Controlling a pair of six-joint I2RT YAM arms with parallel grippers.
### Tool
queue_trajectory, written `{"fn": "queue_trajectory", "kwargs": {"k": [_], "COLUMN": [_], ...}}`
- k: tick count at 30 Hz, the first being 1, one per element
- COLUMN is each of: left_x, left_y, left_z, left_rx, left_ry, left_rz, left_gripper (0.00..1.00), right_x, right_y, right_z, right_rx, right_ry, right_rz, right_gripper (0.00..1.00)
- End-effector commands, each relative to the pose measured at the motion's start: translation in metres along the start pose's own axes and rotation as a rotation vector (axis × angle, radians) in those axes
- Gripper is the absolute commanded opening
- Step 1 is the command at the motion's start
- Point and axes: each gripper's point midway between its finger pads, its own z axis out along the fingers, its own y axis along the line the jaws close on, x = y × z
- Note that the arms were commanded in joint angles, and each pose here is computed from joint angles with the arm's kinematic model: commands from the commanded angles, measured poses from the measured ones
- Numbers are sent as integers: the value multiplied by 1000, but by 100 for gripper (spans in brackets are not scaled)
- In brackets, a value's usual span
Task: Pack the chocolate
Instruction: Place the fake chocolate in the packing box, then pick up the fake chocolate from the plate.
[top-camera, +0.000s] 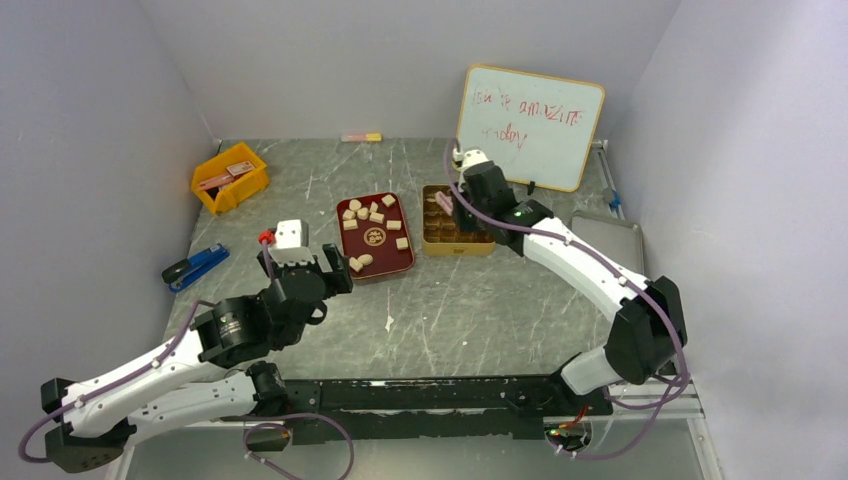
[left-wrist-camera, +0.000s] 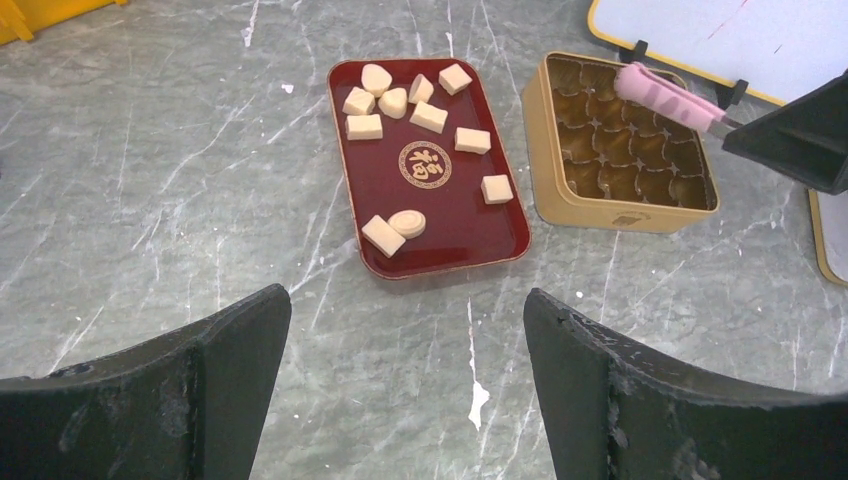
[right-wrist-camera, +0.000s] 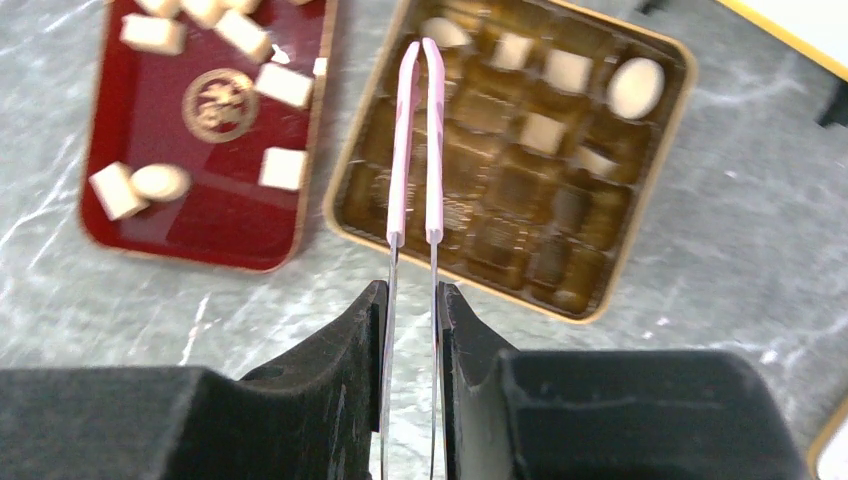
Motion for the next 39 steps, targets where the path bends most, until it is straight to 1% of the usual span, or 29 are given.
{"fn": "queue_trajectory", "kwargs": {"k": [1, 8, 19, 23, 34, 39], "left_x": [-8, -11, -15, -19, -20, -20], "left_y": [-9, -8, -8, -7, -3, -3], "left_z": [-1, -3, -5, -6, -7, -7], "left_rx": [21, 22, 23, 23, 18, 13], "left_ry": [-13, -15, -23, -29, -36, -39], "left_rz": [-53, -52, -51, -51, -46, -40], "left_gripper": [91, 91, 91, 91, 91, 91], "right_x": [-34, -34, -37, -39, -32, -29], "right_y": [51, 97, 128, 133, 139, 139], "right_z": [-8, 5, 35, 47, 70, 78], "right_rx": [-111, -208, -305, -313, -328, -326], "right_ry": [-103, -100, -91, -87, -52, -39], "right_rz": [-62, -127, -217, -247, -294, -297], "right_gripper": [21, 21, 21, 22, 29, 30]}}
